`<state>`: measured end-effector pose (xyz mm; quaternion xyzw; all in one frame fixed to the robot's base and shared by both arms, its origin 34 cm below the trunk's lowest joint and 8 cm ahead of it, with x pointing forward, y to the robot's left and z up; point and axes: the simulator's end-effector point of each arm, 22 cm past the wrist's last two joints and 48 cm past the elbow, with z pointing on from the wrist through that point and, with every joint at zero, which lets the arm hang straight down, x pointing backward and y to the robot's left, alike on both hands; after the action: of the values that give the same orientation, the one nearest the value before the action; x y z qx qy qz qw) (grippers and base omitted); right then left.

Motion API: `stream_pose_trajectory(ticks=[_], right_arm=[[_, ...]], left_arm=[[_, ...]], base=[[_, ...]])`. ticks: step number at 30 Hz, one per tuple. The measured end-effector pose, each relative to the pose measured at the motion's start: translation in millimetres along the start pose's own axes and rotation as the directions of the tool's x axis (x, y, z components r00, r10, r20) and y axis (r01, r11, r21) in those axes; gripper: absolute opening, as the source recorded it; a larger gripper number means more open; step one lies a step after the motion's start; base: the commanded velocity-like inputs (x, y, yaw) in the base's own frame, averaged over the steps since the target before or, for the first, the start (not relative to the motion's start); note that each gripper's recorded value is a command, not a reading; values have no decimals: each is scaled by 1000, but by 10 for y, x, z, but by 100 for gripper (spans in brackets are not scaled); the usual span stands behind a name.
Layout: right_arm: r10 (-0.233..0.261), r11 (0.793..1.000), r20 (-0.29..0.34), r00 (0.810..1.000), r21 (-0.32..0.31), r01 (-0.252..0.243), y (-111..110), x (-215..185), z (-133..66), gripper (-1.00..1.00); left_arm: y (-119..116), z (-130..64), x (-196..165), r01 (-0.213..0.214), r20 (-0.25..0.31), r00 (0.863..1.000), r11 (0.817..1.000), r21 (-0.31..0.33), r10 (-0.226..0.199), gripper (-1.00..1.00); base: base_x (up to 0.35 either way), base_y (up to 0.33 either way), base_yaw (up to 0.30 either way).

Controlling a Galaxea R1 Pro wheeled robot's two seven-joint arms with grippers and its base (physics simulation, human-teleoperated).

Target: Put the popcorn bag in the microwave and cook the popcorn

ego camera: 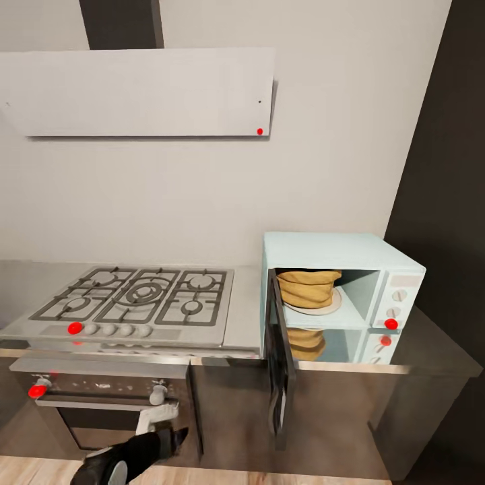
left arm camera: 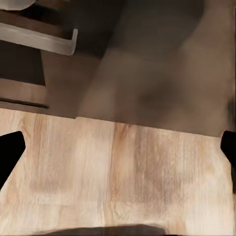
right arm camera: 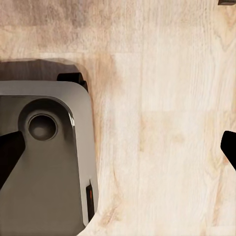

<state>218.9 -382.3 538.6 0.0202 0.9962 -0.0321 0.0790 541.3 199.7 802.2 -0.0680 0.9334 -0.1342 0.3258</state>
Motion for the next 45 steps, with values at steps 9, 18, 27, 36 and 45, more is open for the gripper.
stream_pose_trajectory(ticks=[9, 18, 27, 36, 45], right_arm=[[0, 1000, 0, 1000, 0, 0, 0, 0, 0, 100], [-8, 1000, -1, 1000, -1, 8, 2, 3, 0, 100], [-17, 1000, -3, 1000, -3, 17, 7, 6, 0, 100], [-17, 1000, -3, 1000, -3, 17, 8, 6, 0, 100], [-16, 1000, -1, 1000, -2, 16, 4, 2, 0, 100]], left_arm=[[-321, -67, -744, -29, 56, 998, 998, 59, 26, 100], [-1062, -241, -1064, -86, 107, 993, 938, 336, 53, 100], [-2060, -474, -656, -224, 94, 974, 789, 573, 208, 100], [-2286, -633, -616, -232, 109, 971, 717, 657, 214, 100], [-2534, -736, -977, -298, 240, 954, 686, 664, 182, 100]], base=[[0, 0, 0], [0, 0, 0], [0, 0, 0], [0, 0, 0], [0, 0, 0]])
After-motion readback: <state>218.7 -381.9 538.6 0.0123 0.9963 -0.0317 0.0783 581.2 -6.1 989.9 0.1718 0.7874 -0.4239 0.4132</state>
